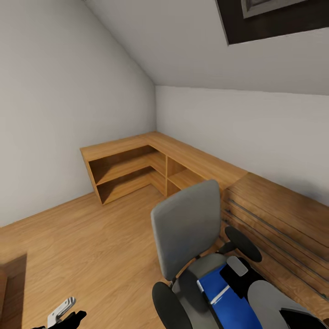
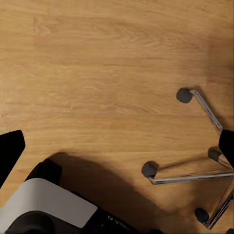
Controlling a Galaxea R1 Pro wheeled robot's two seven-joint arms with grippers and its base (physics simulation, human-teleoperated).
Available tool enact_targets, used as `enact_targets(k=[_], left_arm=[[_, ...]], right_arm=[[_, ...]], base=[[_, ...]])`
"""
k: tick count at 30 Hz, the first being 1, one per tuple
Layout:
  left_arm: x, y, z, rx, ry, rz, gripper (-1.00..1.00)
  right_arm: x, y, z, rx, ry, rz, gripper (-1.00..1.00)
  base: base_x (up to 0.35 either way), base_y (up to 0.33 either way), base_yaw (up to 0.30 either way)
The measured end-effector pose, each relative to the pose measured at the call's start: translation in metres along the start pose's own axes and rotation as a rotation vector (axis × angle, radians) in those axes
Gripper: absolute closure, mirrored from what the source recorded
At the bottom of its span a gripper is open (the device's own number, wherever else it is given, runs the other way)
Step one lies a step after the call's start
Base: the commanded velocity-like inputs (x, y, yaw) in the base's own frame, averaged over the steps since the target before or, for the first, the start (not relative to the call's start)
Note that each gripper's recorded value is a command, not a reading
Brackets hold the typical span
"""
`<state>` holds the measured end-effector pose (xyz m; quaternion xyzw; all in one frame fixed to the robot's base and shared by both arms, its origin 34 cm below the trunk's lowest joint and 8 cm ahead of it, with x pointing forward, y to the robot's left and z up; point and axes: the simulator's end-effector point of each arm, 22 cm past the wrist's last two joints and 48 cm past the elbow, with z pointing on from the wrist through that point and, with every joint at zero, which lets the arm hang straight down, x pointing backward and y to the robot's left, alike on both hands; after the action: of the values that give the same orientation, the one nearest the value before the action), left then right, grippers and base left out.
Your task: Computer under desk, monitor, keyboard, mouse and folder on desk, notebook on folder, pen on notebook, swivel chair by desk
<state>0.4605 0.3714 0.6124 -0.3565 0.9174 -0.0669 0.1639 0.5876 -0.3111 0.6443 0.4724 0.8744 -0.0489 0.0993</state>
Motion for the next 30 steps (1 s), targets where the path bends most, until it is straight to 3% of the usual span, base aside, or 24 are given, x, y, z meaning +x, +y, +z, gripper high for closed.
enact_targets(k=[17,26,30], left_arm=[[0.004,0.0,-0.018,-0.006,0.016,-0.003,-1.0],[0.026,0.009,-0.013,-0.026,0.062,-0.015,-1.0],[0.029,-0.008,-0.012,0.002,0.06,-0.01,-1.0]], right_arm=[[0.022,-0.025,-0.008,0.048,0.046,-0.052,1.0],[0.023,-0.018,-0.006,0.007,0.046,-0.063,1.0],[0.025,0.003,-0.013,-0.026,0.043,-0.073,1.0]], base=[[0.0,0.0,0.0],[0.0,0.0,0.0],[0.0,0.0,0.0]])
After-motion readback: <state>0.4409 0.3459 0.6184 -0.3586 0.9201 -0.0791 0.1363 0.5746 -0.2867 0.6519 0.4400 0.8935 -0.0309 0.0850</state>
